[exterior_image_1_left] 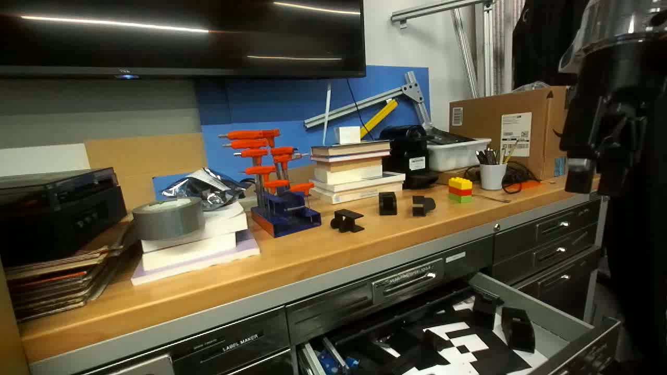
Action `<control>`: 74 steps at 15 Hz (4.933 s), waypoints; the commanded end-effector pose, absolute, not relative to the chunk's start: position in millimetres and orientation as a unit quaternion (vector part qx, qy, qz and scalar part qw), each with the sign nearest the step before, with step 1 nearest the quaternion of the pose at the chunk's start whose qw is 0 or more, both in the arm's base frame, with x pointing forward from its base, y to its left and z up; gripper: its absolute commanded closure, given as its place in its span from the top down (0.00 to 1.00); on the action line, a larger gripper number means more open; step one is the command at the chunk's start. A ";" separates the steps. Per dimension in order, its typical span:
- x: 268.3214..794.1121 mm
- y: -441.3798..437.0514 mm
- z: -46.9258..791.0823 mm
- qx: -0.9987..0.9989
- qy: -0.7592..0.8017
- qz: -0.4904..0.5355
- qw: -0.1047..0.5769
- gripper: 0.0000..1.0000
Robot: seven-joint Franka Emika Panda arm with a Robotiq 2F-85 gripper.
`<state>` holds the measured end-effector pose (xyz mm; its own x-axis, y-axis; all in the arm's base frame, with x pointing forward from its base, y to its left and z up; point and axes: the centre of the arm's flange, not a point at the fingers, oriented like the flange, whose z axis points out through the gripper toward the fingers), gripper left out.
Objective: Put the black objects on the table into the open drawer and then close the drawer
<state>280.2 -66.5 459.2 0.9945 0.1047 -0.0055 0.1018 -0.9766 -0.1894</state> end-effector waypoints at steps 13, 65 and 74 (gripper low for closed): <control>312.0 -36.3 485.2 -0.985 0.046 -0.125 0.108 1.00; 657.4 -82.6 372.0 -0.952 0.299 -0.054 -0.025 1.00; 656.6 -85.1 368.9 -0.954 0.298 -0.022 -0.024 0.35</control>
